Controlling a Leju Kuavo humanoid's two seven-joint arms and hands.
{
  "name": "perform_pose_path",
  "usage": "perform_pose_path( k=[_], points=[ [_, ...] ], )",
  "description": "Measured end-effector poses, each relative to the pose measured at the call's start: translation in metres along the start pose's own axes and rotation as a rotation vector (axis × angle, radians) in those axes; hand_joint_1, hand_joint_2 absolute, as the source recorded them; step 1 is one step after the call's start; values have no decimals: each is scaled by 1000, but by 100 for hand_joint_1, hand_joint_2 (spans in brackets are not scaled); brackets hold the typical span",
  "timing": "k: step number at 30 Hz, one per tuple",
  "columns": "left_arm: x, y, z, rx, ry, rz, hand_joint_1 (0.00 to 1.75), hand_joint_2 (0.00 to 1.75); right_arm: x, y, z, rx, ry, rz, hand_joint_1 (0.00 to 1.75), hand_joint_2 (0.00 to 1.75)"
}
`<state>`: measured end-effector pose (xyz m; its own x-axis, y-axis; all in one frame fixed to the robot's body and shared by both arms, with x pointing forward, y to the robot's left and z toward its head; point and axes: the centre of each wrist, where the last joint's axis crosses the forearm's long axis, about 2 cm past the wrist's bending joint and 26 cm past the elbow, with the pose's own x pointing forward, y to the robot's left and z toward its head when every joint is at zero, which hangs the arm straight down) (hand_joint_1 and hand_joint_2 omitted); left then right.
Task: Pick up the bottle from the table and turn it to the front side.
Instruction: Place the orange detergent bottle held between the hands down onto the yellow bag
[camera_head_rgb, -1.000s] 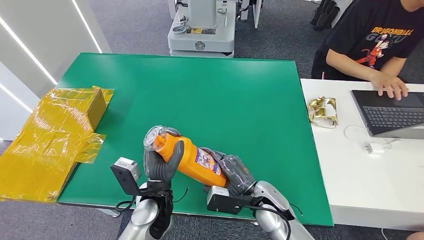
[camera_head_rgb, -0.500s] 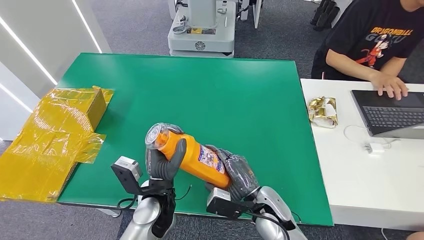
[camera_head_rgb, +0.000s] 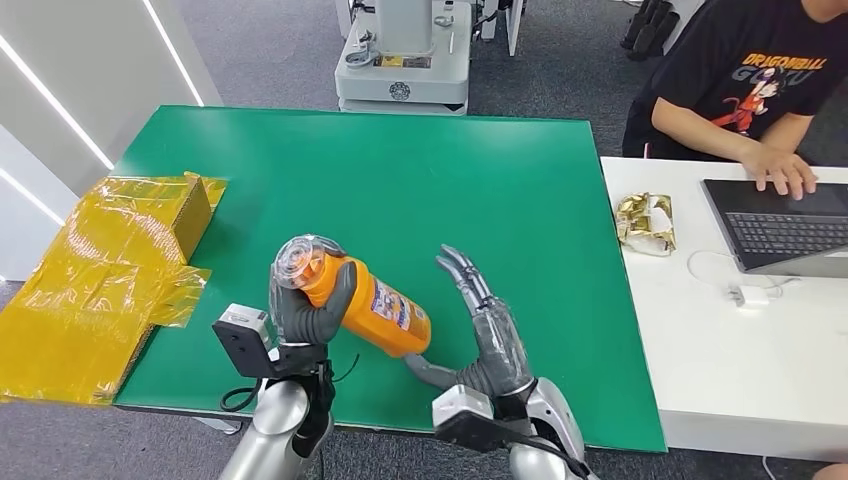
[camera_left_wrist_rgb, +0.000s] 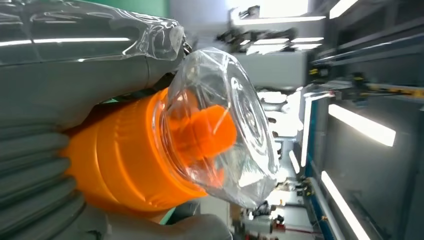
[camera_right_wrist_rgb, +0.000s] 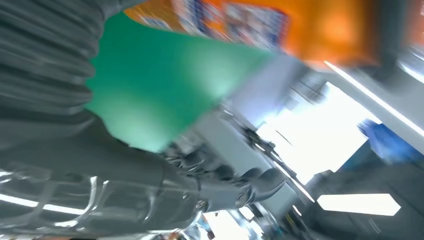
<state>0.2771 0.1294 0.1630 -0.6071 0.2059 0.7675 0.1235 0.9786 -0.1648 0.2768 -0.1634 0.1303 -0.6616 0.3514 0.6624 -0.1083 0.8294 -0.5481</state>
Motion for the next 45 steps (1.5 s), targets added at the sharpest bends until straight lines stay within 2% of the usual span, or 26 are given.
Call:
perform_pose_path(
  k=[3, 6, 12, 20, 23, 36, 41, 45],
  points=[
    [2, 18, -8, 11, -45, -103, 175, 175, 22, -1, -10, -164, -93, -60, 0, 175],
    [4, 33, -13, 27, -73, -169, 175, 175, 42, -4, -18, -247, -158, -87, 0, 175],
    [7, 50, -17, 60, -126, -297, 175, 175, 59, -7, -21, -317, -229, -115, 0, 175],
    [13, 88, -29, 26, -225, -668, 175, 175, 69, -2, -20, -349, -233, -164, 0, 175],
    [14, 101, -31, 16, -238, -742, 175, 175, 70, -1, -19, -349, -230, -171, 0, 175],
    [28, 176, -27, -219, -180, -1272, 175, 175, 72, 2, -12, -329, -227, -239, 0, 175],
    [33, 195, -26, -289, -164, -1400, 175, 175, 74, 2, -11, -318, -229, -252, 0, 175],
    [37, 210, -25, -433, -194, -1654, 175, 175, 76, 1, -12, -305, -232, -272, 0, 175]
  ],
)
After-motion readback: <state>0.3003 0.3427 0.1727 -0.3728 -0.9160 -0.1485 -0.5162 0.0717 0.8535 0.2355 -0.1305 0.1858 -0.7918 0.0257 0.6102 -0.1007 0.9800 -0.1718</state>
